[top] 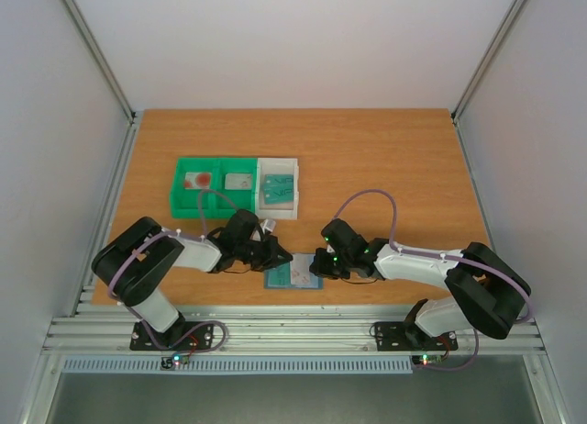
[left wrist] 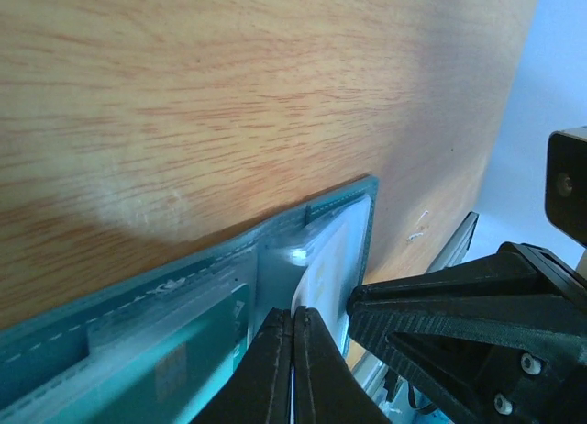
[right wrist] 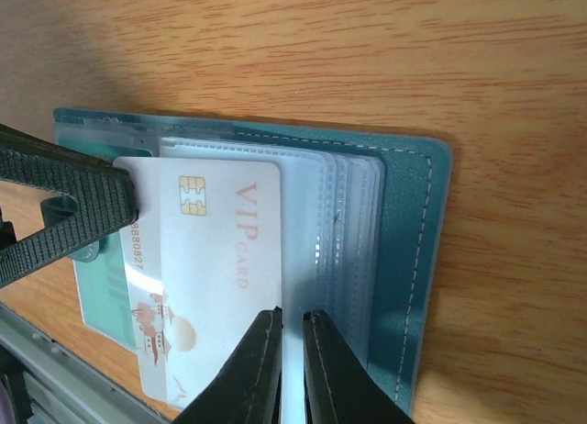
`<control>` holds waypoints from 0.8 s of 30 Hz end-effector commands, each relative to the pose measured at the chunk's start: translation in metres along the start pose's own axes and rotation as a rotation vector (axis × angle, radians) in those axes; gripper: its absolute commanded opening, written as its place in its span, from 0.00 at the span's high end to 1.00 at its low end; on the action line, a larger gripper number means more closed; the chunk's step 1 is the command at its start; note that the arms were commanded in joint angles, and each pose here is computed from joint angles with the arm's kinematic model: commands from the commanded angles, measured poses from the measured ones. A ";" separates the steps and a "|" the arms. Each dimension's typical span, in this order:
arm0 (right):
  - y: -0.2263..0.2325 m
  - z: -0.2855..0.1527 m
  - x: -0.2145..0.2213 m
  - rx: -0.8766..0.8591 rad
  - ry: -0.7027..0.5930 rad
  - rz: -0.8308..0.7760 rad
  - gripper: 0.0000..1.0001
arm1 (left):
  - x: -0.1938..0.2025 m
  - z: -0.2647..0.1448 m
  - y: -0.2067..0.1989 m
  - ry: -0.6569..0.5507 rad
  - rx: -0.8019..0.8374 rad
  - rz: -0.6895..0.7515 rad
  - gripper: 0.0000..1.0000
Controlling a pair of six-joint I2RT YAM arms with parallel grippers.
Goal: Take the credit cards out of the card holder
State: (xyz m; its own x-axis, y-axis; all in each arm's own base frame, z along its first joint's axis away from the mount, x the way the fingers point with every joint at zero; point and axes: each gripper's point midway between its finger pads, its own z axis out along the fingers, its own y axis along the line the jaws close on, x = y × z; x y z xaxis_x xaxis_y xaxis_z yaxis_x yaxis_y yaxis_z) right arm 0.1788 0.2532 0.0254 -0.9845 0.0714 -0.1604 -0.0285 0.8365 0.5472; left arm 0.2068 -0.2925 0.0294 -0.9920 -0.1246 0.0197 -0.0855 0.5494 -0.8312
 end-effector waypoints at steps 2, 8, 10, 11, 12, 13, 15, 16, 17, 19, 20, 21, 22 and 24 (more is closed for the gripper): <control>-0.031 0.005 0.012 0.107 0.012 0.027 0.89 | -0.001 -0.011 0.002 -0.043 -0.019 0.013 1.00; -0.032 0.001 0.012 0.109 0.002 0.017 0.89 | -0.005 -0.037 0.005 -0.121 -0.102 0.019 1.00; -0.029 -0.001 0.010 0.101 -0.003 0.010 0.89 | -0.008 -0.046 0.000 -0.154 -0.117 0.033 1.00; -0.027 -0.002 0.009 0.094 -0.008 0.008 0.89 | -0.009 -0.052 -0.002 -0.172 -0.124 0.040 1.00; -0.025 -0.003 0.008 0.089 -0.013 0.005 0.89 | -0.010 -0.057 -0.004 -0.190 -0.133 0.045 1.00; -0.025 -0.004 0.007 0.087 -0.017 0.004 0.89 | -0.012 -0.063 -0.006 -0.211 -0.144 0.053 1.00; -0.022 -0.006 0.006 0.084 -0.024 -0.002 0.89 | -0.014 -0.077 -0.005 -0.259 -0.179 0.058 1.00; -0.021 -0.007 0.005 0.085 -0.024 -0.003 0.88 | -0.018 -0.085 -0.006 -0.297 -0.194 0.066 0.99; -0.020 -0.007 0.004 0.083 -0.024 -0.004 0.88 | -0.018 -0.092 -0.009 -0.319 -0.198 0.074 0.99; -0.016 -0.008 0.004 0.068 -0.022 -0.008 0.87 | -0.026 -0.111 -0.011 -0.401 -0.230 0.087 1.00; -0.014 -0.008 0.003 0.057 -0.023 -0.008 0.86 | -0.030 -0.120 -0.012 -0.440 -0.244 0.094 0.99; -0.011 -0.009 0.003 0.045 -0.024 -0.009 0.85 | -0.033 -0.130 -0.013 -0.477 -0.260 0.100 1.00; -0.008 -0.011 0.002 0.030 -0.027 -0.012 0.83 | -0.039 -0.140 -0.016 -0.522 -0.271 0.107 0.99; -0.001 -0.015 0.001 0.003 -0.036 -0.019 0.77 | -0.051 -0.160 -0.024 -0.618 -0.286 0.133 1.00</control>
State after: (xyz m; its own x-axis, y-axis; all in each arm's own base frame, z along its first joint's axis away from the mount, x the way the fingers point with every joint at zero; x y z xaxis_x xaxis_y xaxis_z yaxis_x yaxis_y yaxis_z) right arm 0.1778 0.2436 0.0284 -0.9789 0.0851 -0.1856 -0.0270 0.8469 0.5311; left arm 0.2220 -0.2030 0.1109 -0.8775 -0.3721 -0.3024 -0.0548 0.7043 -0.7078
